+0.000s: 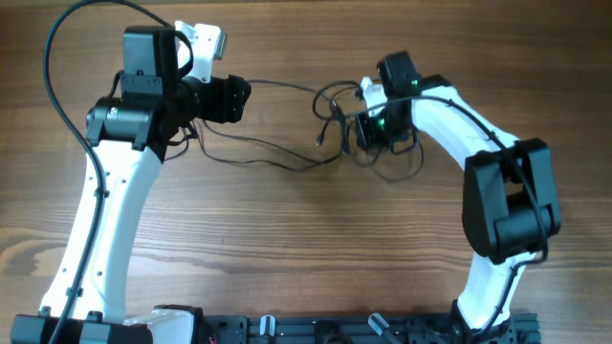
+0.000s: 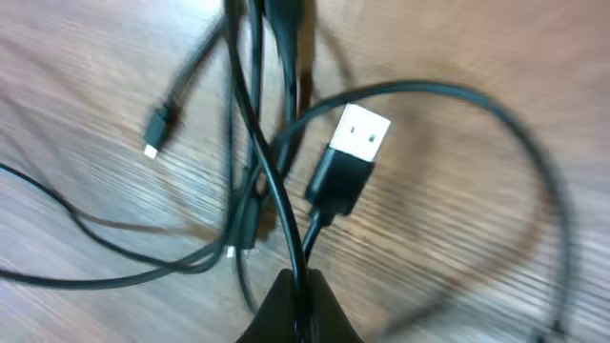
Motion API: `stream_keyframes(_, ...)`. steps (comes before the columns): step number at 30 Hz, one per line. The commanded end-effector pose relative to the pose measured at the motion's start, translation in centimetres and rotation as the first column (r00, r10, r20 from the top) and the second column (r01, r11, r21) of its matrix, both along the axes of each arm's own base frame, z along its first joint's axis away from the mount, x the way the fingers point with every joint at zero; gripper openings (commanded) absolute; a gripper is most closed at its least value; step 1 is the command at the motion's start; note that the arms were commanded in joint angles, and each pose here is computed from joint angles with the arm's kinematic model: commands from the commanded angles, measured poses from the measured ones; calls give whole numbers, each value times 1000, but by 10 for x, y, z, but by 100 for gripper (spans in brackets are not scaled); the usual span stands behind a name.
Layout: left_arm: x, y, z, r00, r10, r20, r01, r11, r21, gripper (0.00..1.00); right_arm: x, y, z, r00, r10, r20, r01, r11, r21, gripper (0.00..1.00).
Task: Untangle cables
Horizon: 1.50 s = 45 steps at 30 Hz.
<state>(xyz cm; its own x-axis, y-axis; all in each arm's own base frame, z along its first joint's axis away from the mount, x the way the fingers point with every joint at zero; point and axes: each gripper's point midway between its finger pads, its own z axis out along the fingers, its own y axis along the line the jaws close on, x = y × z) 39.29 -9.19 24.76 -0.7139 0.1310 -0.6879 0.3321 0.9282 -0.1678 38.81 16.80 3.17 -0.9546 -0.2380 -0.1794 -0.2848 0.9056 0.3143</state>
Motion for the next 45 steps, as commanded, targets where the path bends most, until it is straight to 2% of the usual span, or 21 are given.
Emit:
stream_keyframes(1, -1, -1, 16, 999, 0, 37, 0, 1000, -10, 79, 38, -9, 90, 973, -50, 227, 62, 997, -48, 4)
stream_keyframes(6, -2, -2, 16, 999, -4, 34, 5, 1000, -14, 87, 53, -24, 168, 934, -84, 348, 109, 993, -53, 4)
stream_keyframes(9, -5, -9, 17, 999, -31, 29, 33, 999, -42, 88, 66, -36, 212, 892, -121, 435, 152, 988, -37, 4)
stream_keyframes(15, -8, -10, 14, 999, -37, 13, 38, 998, -47, 89, 87, -71, 310, 762, -256, 595, 262, 962, 78, 4)
stream_keyframes(21, -11, -13, 14, 998, -55, 2, 55, 996, -64, 90, 79, -100, 392, 640, -342, 688, 278, 938, 207, 4)
stream_keyframes(25, -13, -18, 15, 997, -75, 1, 75, 994, -85, 91, 71, -100, 400, 651, -335, 681, 239, 942, 236, 4)
stream_keyframes(38, -14, -22, 16, 996, -93, -2, 92, 990, -104, 92, 63, -123, 369, 698, -332, 634, 350, 931, 102, 4)
stream_keyframes(45, -16, -22, 14, 996, -93, -11, 91, 990, -104, 91, 58, -134, 377, 668, -350, 657, 398, 914, 82, 4)
